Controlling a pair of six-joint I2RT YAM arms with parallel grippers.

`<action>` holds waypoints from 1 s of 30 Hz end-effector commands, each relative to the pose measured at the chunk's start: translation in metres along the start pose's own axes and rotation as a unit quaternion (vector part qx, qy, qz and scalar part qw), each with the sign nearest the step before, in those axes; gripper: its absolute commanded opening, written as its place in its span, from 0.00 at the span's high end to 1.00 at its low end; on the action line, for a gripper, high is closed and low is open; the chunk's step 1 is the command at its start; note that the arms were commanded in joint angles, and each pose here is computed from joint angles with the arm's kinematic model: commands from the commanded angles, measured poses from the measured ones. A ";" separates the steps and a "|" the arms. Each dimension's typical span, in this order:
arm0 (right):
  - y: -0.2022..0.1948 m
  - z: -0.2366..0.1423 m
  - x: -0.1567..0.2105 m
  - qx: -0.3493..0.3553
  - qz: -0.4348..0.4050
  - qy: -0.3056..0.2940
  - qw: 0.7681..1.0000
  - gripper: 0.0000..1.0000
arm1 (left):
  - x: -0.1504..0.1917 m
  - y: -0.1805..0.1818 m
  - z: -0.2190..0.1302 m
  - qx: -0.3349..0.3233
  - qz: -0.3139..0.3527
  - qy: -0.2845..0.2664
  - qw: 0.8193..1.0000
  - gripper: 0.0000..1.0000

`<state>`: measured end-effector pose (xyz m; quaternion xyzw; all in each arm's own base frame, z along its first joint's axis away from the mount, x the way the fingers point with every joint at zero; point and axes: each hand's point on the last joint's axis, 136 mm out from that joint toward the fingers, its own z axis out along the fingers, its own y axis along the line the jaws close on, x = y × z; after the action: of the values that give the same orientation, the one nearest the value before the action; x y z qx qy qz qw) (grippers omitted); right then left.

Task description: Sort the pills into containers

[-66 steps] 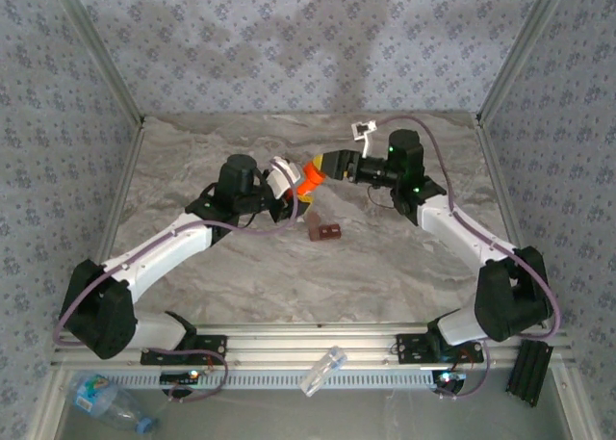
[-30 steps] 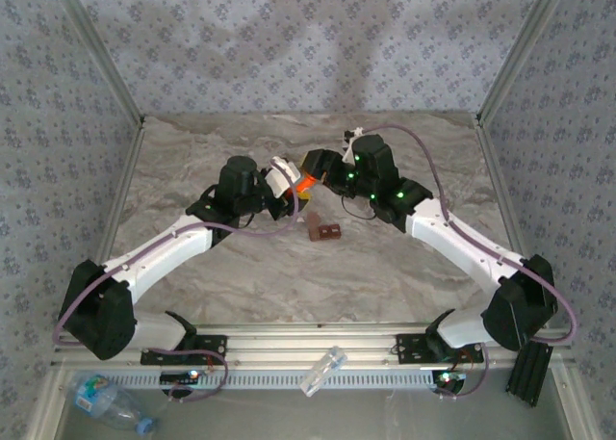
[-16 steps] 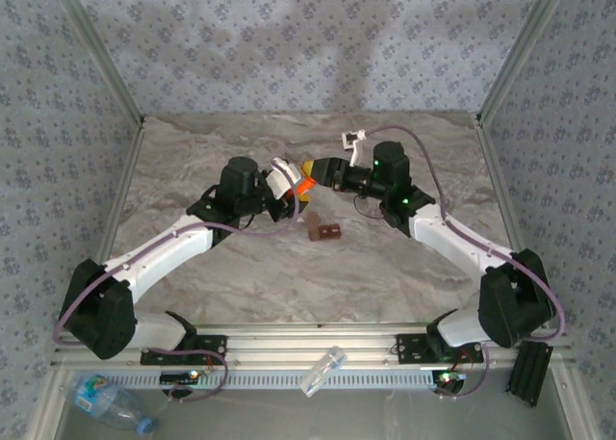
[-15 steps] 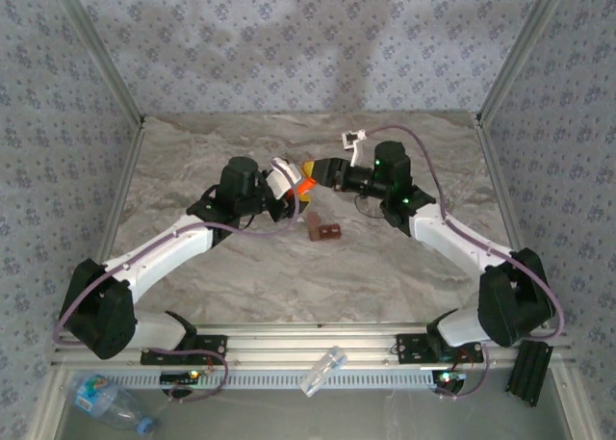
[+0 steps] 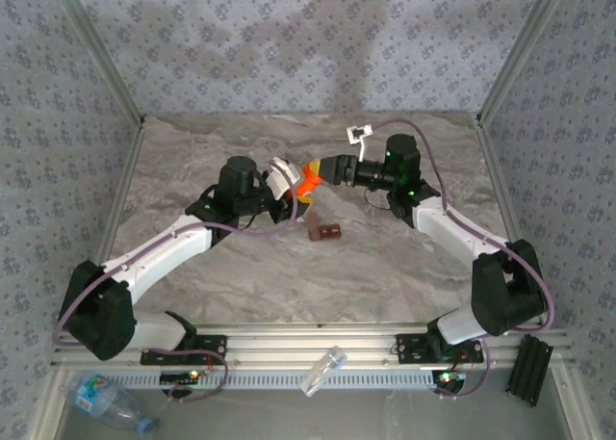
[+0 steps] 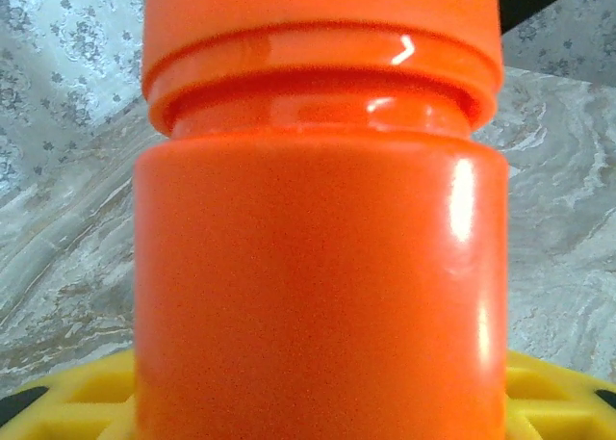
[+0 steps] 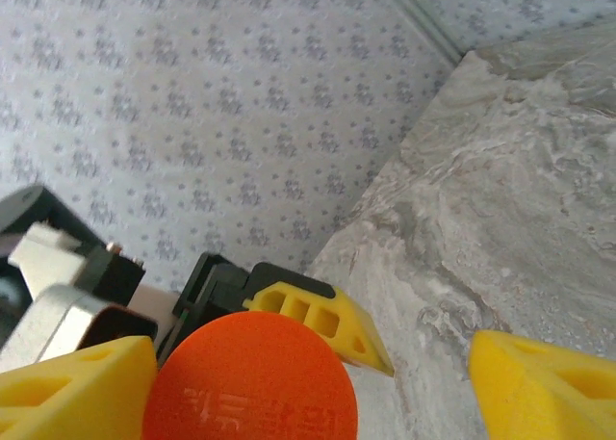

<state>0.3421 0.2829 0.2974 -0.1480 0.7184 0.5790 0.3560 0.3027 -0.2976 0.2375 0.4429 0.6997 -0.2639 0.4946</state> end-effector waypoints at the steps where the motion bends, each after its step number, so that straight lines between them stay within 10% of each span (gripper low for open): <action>1: 0.007 -0.015 -0.024 0.039 0.042 -0.060 0.997 0.12 | -0.028 0.007 -0.012 -0.023 0.034 -0.039 0.998 1.00; 8: -0.025 -0.054 -0.014 0.218 0.197 -0.144 0.945 0.13 | -0.023 0.022 -0.011 -0.073 0.054 -0.030 0.995 1.00; 30: 0.014 0.011 -0.005 0.198 0.164 -0.087 0.962 0.16 | -0.027 0.018 -0.007 -0.064 0.057 -0.032 0.996 1.00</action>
<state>0.3365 0.2928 0.2964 0.0999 0.8071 0.4838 0.3232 0.3194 -0.2880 0.2410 0.4377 0.7008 -0.2000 0.5265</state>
